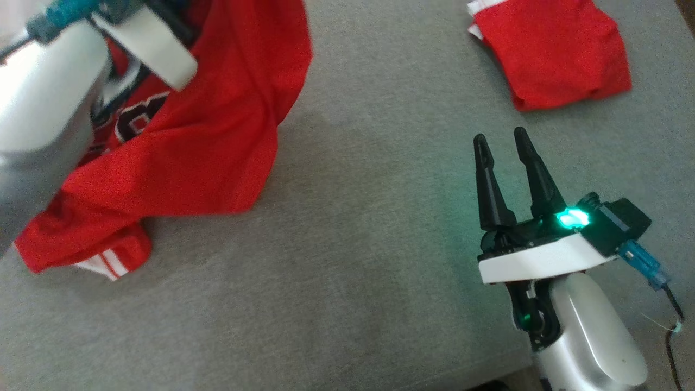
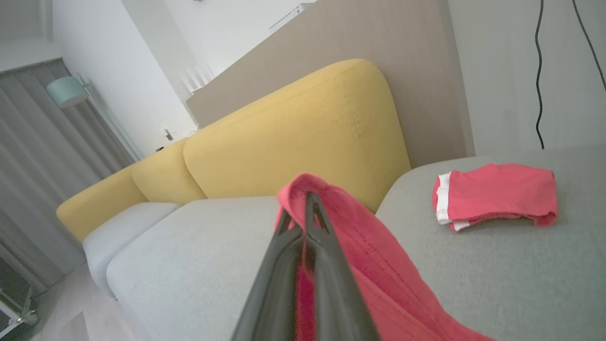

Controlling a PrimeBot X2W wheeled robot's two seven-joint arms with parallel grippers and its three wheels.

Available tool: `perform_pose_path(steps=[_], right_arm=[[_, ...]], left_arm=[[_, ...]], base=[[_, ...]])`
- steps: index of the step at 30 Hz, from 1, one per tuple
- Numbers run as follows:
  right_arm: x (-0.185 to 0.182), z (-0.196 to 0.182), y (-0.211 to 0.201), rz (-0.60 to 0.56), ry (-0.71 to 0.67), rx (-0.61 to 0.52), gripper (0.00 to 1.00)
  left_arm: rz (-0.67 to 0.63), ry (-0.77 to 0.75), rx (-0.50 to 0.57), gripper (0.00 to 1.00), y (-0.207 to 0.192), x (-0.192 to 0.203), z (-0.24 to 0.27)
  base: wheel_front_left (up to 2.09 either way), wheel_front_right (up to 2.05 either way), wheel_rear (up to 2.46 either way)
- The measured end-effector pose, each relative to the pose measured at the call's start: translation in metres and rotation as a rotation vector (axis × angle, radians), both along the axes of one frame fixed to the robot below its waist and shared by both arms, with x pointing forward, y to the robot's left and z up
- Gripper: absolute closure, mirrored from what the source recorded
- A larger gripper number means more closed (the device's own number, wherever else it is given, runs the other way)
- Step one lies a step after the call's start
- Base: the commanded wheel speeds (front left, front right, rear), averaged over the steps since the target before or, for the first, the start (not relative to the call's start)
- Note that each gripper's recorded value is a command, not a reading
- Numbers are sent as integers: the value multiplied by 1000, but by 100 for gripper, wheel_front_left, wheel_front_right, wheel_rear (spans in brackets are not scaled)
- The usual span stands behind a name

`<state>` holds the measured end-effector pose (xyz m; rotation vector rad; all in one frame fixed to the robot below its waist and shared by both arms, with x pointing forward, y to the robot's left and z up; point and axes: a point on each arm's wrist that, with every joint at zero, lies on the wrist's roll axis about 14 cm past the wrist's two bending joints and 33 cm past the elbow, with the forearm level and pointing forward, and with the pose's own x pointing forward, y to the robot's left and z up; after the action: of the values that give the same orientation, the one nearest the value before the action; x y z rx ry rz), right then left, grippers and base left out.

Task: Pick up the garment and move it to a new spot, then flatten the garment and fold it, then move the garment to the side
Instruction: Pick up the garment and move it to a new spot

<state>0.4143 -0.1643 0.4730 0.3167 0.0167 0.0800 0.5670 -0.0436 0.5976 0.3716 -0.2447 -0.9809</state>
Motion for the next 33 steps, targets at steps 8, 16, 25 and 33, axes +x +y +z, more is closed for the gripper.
perform_pose_path(steps=[8,16,25,33], right_arm=[[-1,-6,-14,-40,21,3,0],[8,-7,-11,-28,15,0,0],[17,-2,5,23,-7,-19,0],[20,14,20,67,-57,-68,0]], left_arm=[[-31,-72,-57,0,-37,22,14],[54,-67,-121,0,-28,41,18],[164,21,-142,0,25,29,-6],[321,138,-198,0,92,-19,-33]], base=[[0,0,0],[0,0,0],[0,0,0],[0,0,0]])
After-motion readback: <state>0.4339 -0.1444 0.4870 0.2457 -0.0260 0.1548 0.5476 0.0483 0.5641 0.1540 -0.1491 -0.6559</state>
